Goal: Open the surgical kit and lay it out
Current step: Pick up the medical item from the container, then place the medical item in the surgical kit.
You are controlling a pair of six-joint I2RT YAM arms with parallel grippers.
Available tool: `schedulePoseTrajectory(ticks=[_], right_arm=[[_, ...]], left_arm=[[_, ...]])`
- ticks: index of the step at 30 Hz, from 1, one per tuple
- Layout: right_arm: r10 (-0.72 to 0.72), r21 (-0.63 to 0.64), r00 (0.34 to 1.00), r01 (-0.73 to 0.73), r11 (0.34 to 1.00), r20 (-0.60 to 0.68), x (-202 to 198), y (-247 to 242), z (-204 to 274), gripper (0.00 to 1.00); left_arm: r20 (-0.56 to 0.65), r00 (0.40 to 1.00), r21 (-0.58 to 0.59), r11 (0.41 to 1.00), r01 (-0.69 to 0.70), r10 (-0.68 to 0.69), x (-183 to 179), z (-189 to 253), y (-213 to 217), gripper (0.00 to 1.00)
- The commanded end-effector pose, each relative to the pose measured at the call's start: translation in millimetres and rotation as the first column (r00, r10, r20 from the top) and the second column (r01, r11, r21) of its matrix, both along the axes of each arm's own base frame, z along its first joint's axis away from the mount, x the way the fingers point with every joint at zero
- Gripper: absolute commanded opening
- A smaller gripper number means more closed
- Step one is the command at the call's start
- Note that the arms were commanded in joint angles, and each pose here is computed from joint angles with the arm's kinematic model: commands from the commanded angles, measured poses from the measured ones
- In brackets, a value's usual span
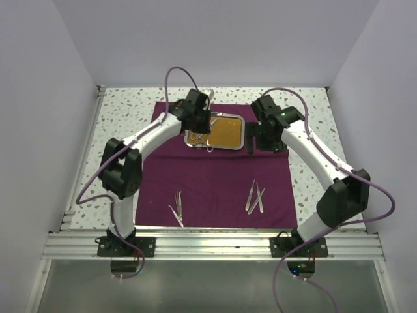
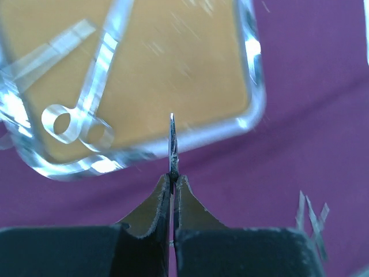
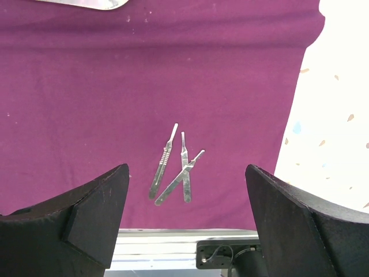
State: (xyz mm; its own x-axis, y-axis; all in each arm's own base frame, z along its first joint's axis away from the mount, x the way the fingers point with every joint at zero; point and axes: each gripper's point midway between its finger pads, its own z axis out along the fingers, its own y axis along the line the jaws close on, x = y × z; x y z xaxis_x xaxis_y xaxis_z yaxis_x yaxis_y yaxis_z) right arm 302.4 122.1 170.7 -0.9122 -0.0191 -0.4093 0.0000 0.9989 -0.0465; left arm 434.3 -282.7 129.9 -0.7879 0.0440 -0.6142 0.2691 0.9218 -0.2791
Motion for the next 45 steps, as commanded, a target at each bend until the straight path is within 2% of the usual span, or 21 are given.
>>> schedulePoseTrajectory(ticks=[1,3,9,17,22,27,28,30,31,33,34,37,39,42,43,45], right_arm=[[-0.005,0.016,0.997,0.004,1.000,0.083,7.1,-7.6,29.4,0.86],[-0.031,0.062,0.995,0.025,0.998,0.091,8.1,-4.3,35.7,0.86],[-0.061,0.203,0.991,0.036,0.979,0.119,3.5,13.8,44.0,0.86],[-0.039,0.206,0.996,0.022,0.978,0.079,-19.7,8.3,23.0,0.86],[-0.027,0.199,0.997,0.012,0.980,0.073,-35.1,1.8,17.6,0.86],[-0.024,0.184,0.997,0.010,0.983,0.073,-44.4,-4.8,15.3,0.86],[-0.024,0.181,0.997,0.011,0.983,0.067,-46.8,-6.4,13.5,0.86],[-0.024,0.184,0.997,0.011,0.983,0.071,-47.3,-6.1,14.7,0.86],[-0.024,0.187,0.997,0.009,0.982,0.078,-45.5,-5.3,16.6,0.86],[-0.023,0.178,0.997,0.008,0.984,0.077,-39.9,-4.1,15.7,0.87],[-0.021,0.184,0.995,0.003,0.983,0.097,-33.4,-1.6,21.3,0.87],[-0.022,0.163,0.992,0.002,0.987,0.122,-11.2,2.4,27.1,0.87],[-0.031,0.143,0.990,0.010,0.990,0.140,2.7,1.3,31.3,0.88],[-0.082,0.128,0.986,0.063,0.990,0.143,34.1,-4.5,33.0,0.88],[-0.102,0.138,0.986,0.084,0.987,0.129,47.8,-4.8,30.1,0.87],[-0.180,0.202,0.980,0.159,0.966,0.087,66.8,-17.0,21.4,0.84]], left_arm=[[-0.003,1.000,-0.074,0.997,0.004,-0.005,-50.5,21.7,-23.0,0.00],[-0.002,1.000,-0.121,0.993,-0.014,0.014,-73.8,34.8,-32.3,0.00],[-0.069,0.995,-0.150,0.985,-0.084,0.074,-140.1,27.0,-39.7,0.00],[-0.161,0.984,-0.167,0.981,-0.096,0.069,-212.8,-15.5,-68.9,0.00],[-0.166,0.984,-0.123,0.988,-0.093,0.072,-226.3,-45.5,-78.6,0.00],[-0.176,0.979,-0.073,0.990,-0.117,0.102,-224.6,-68.2,-76.1,0.02],[-0.176,0.979,-0.073,0.991,-0.114,0.100,-224.7,-69.1,-77.1,0.11],[-0.178,0.979,-0.065,0.992,-0.111,0.098,-224.1,-71.7,-78.5,0.20],[-0.176,0.980,-0.065,0.992,-0.105,0.092,-223.3,-69.0,-80.2,0.31],[-0.167,0.982,-0.056,0.994,-0.095,0.085,-221.6,-65.2,-80.7,0.42],[-0.156,0.985,-0.057,0.994,-0.089,0.079,-218.6,-56.1,-83.9,0.51],[-0.103,0.993,-0.041,0.997,-0.068,0.064,-206.5,-30.3,-87.4,0.67],[-0.059,0.997,-0.024,0.999,-0.044,0.042,-195.5,-14.2,-87.0,0.69],[-0.011,0.997,-0.044,0.996,-0.081,0.081,-156.6,20.9,-68.9,0.69],[-0.003,0.990,-0.056,0.988,-0.142,0.142,-129.6,26.3,-47.4,0.69],[0.033,0.988,-0.068,0.986,-0.151,0.154,-102.0,37.1,-23.0,0.67]])
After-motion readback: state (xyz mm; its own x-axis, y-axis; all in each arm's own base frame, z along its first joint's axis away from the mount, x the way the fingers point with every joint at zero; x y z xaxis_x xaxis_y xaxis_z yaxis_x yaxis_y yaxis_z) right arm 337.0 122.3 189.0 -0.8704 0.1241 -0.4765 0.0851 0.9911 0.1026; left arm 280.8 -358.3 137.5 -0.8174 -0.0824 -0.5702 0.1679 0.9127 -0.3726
